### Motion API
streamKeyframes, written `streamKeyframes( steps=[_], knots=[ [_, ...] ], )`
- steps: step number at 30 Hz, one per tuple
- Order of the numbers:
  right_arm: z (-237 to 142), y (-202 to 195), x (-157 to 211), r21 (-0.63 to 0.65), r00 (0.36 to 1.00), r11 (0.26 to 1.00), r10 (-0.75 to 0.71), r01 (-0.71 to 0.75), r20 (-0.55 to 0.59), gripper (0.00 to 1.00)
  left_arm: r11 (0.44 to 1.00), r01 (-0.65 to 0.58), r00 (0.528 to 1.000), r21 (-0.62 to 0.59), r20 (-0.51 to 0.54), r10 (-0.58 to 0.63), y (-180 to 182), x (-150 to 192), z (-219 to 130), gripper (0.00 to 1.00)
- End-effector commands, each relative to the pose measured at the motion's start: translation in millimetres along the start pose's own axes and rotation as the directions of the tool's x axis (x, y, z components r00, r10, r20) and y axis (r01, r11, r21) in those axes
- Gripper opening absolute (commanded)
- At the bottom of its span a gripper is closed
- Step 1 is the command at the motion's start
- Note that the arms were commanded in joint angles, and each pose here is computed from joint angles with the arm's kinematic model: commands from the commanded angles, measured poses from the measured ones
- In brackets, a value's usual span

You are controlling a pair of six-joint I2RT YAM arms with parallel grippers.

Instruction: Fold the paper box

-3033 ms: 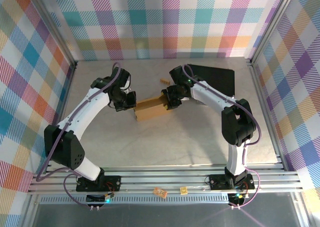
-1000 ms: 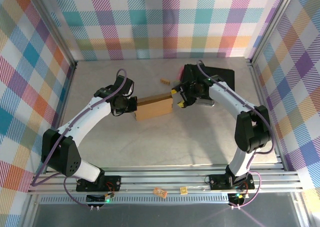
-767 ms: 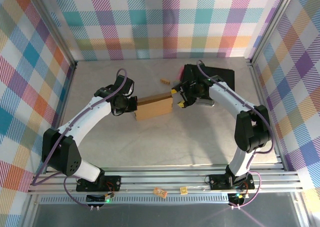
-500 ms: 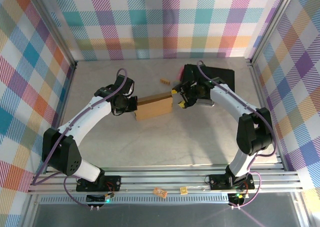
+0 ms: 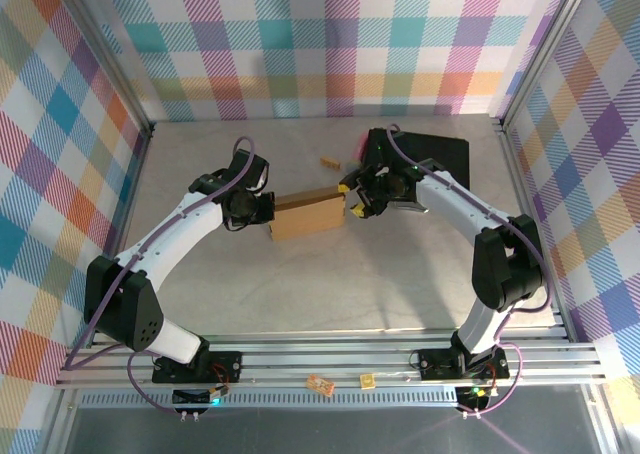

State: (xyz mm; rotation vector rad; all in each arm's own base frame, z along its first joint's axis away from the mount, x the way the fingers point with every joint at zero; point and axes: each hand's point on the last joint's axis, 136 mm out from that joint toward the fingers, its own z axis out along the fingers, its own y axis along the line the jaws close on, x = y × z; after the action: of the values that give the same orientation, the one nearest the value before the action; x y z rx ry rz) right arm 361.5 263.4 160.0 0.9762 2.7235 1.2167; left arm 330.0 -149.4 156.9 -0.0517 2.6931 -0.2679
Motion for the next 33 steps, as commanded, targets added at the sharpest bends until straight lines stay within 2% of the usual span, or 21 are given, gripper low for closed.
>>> streamKeyframes(
  steps=[1, 11, 18, 22, 27, 30, 33],
  knots=[
    [8, -10, 1, 0.017, 1.0, 1.0, -0.014, 0.014, -0.011, 0.52, 0.997, -0.033, 0.996, -0.065, -0.08, 0.027, 12, 18, 6, 0.0],
    [16, -25, -3, 0.068, 1.0, 0.998, -0.011, 0.011, -0.008, 0.36, 0.998, -0.034, 0.997, -0.052, -0.075, 0.031, 10, 18, 1, 0.0],
    [18, -34, -3, 0.102, 1.0, 0.995, -0.007, 0.007, -0.009, 0.32, 0.999, -0.026, 0.999, -0.023, -0.043, 0.025, 5, 12, -19, 0.3],
    [19, -37, -4, 0.113, 1.0, 0.994, -0.003, 0.004, -0.009, 0.3, 1.0, -0.005, 0.999, -0.004, -0.039, 0.005, 1, 11, -31, 0.4],
    [18, -34, -4, 0.109, 1.0, 0.994, -0.002, 0.003, -0.007, 0.3, 0.99, 0.113, 0.994, 0.08, -0.004, -0.113, -8, 4, -52, 0.52],
    [17, -32, -4, 0.105, 1.0, 0.994, -0.003, 0.003, -0.004, 0.3, 0.969, 0.215, 0.977, 0.125, -0.038, -0.212, -12, 2, -52, 0.52],
    [17, -32, -4, 0.105, 1.0, 0.994, -0.002, 0.002, -0.005, 0.3, 0.935, 0.315, 0.949, 0.162, -0.073, -0.306, -12, -2, -43, 0.48]
  ],
)
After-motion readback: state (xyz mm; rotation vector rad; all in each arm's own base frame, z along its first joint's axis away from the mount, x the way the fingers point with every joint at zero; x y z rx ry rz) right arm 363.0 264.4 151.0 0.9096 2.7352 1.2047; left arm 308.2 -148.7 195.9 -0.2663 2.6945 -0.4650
